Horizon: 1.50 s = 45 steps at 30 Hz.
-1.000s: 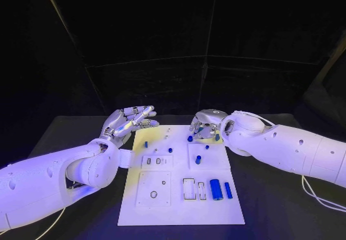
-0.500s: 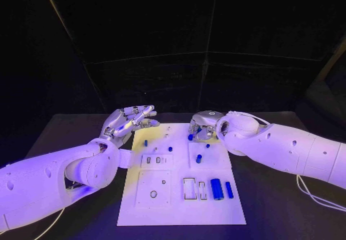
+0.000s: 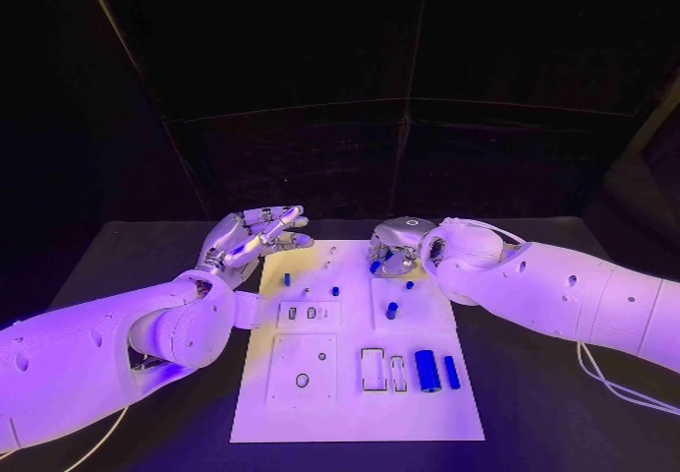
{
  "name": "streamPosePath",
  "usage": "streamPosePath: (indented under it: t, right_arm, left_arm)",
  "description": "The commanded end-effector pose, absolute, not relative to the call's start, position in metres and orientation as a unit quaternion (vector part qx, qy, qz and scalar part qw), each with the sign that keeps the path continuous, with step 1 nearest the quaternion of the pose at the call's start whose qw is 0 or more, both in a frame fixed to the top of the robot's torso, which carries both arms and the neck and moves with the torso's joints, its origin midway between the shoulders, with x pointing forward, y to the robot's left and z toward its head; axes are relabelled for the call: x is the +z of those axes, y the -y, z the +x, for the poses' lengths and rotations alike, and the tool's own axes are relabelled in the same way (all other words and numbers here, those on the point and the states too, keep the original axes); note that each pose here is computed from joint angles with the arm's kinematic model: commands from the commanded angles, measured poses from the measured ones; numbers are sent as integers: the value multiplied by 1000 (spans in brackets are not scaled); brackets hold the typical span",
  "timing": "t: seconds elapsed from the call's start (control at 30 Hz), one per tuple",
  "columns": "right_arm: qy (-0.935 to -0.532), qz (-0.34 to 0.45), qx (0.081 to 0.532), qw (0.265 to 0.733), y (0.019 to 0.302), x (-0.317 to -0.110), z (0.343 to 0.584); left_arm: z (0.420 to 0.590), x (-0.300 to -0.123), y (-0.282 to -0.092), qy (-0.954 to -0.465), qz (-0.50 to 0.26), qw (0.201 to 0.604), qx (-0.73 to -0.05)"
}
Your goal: Assemble the parts on the task board
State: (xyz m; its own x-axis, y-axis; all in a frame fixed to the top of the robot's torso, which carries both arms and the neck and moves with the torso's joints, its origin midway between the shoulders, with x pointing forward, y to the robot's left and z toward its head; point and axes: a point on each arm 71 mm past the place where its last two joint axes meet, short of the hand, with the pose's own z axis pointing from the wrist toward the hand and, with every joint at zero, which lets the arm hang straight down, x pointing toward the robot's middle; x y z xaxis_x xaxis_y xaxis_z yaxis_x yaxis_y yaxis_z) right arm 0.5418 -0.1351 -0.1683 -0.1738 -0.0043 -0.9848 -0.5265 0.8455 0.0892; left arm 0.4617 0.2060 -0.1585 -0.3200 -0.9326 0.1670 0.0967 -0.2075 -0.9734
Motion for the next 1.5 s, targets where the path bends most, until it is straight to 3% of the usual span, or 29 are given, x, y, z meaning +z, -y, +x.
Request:
streamPosePath:
  t: [0.03, 0.4, 0.93, 1.5]
  right_arm:
    - [-742, -186, 204, 610, 135, -169, 543]
    - [-749, -190, 202, 603, 132, -171, 544]
    - [-670, -145, 261, 680, 128, -150, 538]
    - [-663, -138, 264, 686, 94, -151, 557]
  left_arm:
    - [462, -156, -204, -487, -423, 393, -656]
    - [462, -154, -205, -486, -422, 393, -656]
    - [463, -153, -208, -486, -422, 396, -655]
    - [466, -153, -206, -487, -422, 395, -655]
